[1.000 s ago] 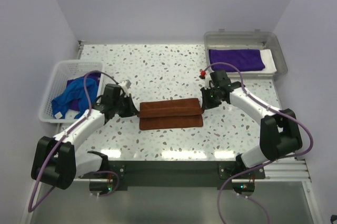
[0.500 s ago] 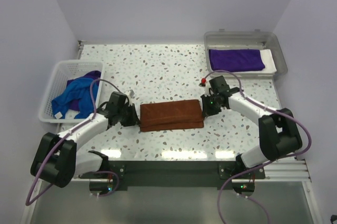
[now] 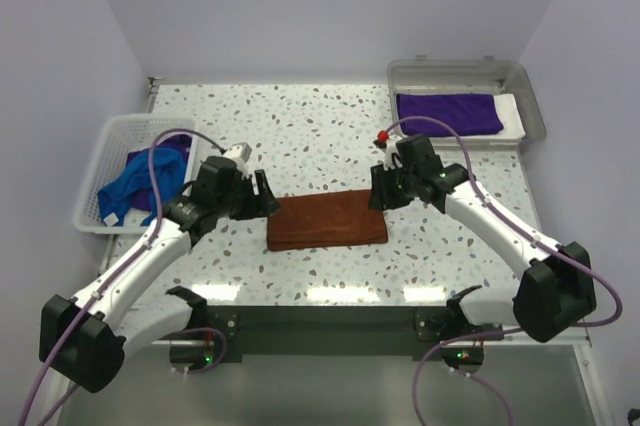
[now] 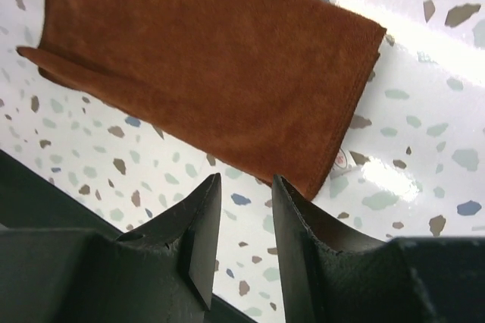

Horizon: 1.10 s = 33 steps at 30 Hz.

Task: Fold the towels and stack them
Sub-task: Fold the towel

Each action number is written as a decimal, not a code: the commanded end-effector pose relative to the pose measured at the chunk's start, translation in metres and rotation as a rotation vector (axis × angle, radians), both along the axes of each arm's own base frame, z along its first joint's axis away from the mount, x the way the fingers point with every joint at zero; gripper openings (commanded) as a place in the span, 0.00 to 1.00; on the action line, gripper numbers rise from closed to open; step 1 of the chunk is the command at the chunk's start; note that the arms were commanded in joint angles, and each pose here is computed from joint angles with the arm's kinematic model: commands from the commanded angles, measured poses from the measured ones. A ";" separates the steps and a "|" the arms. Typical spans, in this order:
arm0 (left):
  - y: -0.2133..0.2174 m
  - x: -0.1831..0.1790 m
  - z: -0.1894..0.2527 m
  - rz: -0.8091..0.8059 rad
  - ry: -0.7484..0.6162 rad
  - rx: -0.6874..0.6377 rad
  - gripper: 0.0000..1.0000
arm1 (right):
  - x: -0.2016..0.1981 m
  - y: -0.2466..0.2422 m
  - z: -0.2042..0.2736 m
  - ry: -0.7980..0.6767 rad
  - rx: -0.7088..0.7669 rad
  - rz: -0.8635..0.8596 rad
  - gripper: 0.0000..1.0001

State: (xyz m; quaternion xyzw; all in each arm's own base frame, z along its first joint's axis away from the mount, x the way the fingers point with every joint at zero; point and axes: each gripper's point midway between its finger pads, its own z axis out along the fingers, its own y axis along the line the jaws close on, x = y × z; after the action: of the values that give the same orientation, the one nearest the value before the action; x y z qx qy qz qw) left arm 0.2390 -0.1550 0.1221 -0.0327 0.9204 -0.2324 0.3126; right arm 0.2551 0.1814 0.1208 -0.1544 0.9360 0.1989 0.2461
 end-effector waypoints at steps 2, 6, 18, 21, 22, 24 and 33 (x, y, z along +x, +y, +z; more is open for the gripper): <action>-0.036 0.019 0.035 -0.027 -0.059 -0.058 0.68 | 0.014 0.019 0.014 -0.036 0.070 -0.052 0.36; -0.077 0.019 0.016 -0.093 -0.029 0.007 0.59 | 0.021 0.029 -0.009 -0.009 0.078 -0.074 0.34; -0.046 -0.055 -0.126 -0.039 0.271 0.157 0.37 | -0.019 -0.013 -0.113 0.133 -0.086 -0.197 0.31; -0.032 -0.066 -0.133 -0.014 0.292 0.188 0.35 | -0.027 -0.025 -0.121 0.142 -0.128 -0.223 0.30; -0.030 -0.065 -0.130 -0.009 0.282 0.186 0.35 | -0.029 -0.028 -0.120 0.142 -0.136 -0.231 0.30; -0.027 -0.067 -0.127 -0.002 0.283 0.196 0.35 | -0.029 -0.034 -0.112 0.127 -0.157 -0.236 0.31; -0.036 -0.042 -0.057 0.020 0.138 0.131 0.55 | 0.001 -0.024 -0.041 -0.042 -0.112 -0.183 0.38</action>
State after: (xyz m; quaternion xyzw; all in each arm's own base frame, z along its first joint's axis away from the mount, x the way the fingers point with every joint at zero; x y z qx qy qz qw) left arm 0.1851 -0.1946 0.0372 -0.0302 0.9586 -0.1764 0.2216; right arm 0.2316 0.1536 0.0449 -0.0707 0.9640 0.1241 0.2244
